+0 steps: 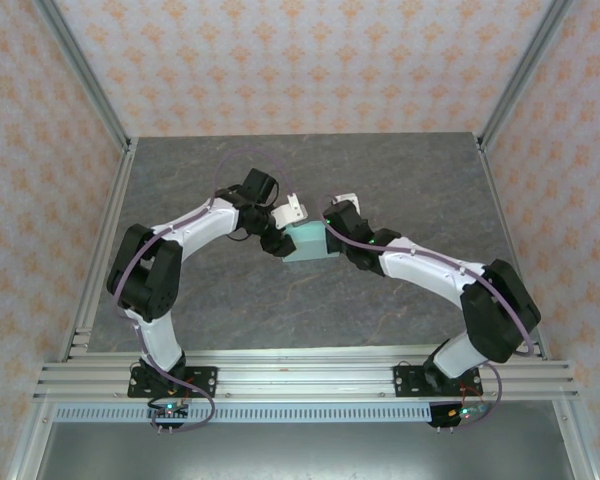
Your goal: Fold the paper box
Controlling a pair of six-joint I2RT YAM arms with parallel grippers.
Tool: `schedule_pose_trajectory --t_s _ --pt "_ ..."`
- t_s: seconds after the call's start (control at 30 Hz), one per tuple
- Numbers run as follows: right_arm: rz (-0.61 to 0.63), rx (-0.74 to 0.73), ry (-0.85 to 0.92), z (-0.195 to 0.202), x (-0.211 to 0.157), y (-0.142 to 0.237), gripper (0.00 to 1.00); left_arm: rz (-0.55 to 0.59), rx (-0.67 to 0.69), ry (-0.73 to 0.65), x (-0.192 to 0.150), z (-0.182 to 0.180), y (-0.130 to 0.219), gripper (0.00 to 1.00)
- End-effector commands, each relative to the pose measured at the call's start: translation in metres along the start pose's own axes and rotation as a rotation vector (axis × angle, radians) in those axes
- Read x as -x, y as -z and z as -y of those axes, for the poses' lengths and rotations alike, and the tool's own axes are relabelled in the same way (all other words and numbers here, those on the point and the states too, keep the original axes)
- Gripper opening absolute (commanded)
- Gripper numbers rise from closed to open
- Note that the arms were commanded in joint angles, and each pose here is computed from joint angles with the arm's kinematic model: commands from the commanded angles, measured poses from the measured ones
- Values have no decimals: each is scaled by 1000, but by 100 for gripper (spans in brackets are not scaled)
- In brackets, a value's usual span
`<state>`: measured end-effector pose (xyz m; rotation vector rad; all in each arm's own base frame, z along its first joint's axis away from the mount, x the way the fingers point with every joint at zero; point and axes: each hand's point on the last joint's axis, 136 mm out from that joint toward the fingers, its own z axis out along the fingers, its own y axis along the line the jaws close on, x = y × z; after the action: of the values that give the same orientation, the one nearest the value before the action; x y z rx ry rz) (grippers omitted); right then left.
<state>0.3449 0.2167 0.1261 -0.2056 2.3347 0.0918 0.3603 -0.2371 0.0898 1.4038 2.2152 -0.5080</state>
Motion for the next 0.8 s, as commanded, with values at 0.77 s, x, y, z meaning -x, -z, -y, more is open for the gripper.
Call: schedule_pose_trajectory --t_s 0.77 --pt "-13 -83 -15 0 -3 1 0 122 198 234 12 -13 57 78"
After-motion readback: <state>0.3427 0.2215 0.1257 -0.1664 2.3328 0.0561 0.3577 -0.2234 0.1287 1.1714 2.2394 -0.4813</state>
